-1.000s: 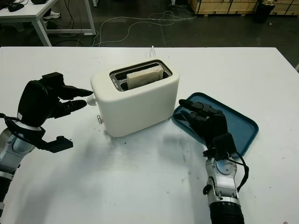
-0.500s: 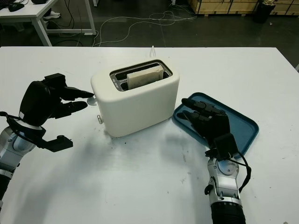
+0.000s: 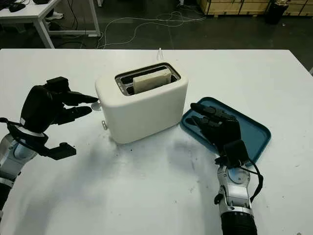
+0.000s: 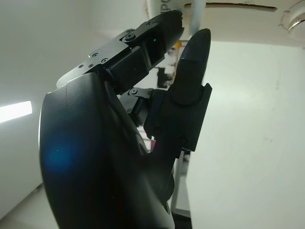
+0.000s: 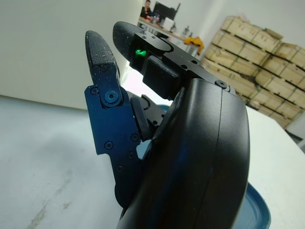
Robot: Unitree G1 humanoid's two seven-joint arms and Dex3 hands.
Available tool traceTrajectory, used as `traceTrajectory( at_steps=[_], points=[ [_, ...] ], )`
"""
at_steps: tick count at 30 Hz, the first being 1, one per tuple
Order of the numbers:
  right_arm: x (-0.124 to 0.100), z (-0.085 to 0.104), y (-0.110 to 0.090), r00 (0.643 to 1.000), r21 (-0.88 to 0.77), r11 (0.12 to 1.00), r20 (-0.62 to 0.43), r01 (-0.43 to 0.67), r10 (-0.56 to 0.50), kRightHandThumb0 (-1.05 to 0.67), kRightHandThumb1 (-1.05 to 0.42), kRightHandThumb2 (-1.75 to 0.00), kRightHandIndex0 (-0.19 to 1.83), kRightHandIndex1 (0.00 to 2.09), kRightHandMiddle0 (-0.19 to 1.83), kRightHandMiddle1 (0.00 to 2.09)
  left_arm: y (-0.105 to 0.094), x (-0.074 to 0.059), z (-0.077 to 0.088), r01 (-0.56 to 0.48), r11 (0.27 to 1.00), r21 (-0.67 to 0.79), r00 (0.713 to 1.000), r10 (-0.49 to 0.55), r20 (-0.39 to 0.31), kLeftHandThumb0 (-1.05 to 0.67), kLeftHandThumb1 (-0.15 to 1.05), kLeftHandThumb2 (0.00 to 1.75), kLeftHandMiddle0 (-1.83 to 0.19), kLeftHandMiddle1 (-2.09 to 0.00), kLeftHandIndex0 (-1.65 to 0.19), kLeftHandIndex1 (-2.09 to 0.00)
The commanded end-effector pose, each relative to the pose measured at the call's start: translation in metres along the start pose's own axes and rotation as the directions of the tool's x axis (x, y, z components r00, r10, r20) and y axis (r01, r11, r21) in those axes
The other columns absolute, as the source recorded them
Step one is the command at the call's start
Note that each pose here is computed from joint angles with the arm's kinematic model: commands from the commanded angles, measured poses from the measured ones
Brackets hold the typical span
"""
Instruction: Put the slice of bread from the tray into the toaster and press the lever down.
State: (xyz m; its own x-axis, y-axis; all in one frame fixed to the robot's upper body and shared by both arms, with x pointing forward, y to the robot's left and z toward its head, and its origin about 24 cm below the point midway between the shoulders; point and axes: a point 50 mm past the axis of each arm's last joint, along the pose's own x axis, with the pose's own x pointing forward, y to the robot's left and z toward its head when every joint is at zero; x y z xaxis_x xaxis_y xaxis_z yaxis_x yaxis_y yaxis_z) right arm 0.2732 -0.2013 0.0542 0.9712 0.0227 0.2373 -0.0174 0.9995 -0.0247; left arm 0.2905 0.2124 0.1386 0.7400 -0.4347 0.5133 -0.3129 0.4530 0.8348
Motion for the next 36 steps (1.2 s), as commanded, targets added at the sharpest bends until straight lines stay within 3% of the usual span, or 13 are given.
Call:
traceTrajectory(
  at_steps=[1,6,21,36],
  points=[
    [0.000,0.001,-0.003,1.000,-0.008,1.000,0.010,0.011,-0.011,-0.48,-0.92,0.00,1.07,0.34,1.06,0.00,-0.002,0.002,0.001,0.026,1.000,-0.002,0.999,-0.026,0.023,-0.28,0.86,0.00,-0.62,-1.75,-1.12,0.00],
    [0.000,0.002,-0.005,1.000,-0.019,1.000,0.011,0.014,-0.014,-0.48,-0.92,0.00,1.06,0.34,1.06,0.00,-0.005,0.001,0.000,0.065,0.998,0.018,0.997,-0.065,0.031,-0.28,0.85,0.00,-0.64,-1.75,-1.12,0.00],
    [0.000,0.002,-0.005,1.000,-0.026,1.000,0.013,0.009,-0.009,-0.47,-0.91,0.00,1.06,0.37,1.07,0.00,0.002,0.002,-0.002,0.212,0.971,0.113,0.961,-0.229,0.156,-0.30,0.82,0.00,-0.70,-1.72,-1.19,-0.03],
    [0.000,0.002,-0.004,1.000,-0.018,1.000,0.011,0.010,-0.009,-0.47,-0.92,0.00,1.04,0.39,1.06,0.00,0.016,0.019,0.003,0.252,0.956,0.150,0.938,-0.280,0.206,-0.31,0.81,0.00,-0.68,-1.70,-1.19,-0.02]
  ],
)
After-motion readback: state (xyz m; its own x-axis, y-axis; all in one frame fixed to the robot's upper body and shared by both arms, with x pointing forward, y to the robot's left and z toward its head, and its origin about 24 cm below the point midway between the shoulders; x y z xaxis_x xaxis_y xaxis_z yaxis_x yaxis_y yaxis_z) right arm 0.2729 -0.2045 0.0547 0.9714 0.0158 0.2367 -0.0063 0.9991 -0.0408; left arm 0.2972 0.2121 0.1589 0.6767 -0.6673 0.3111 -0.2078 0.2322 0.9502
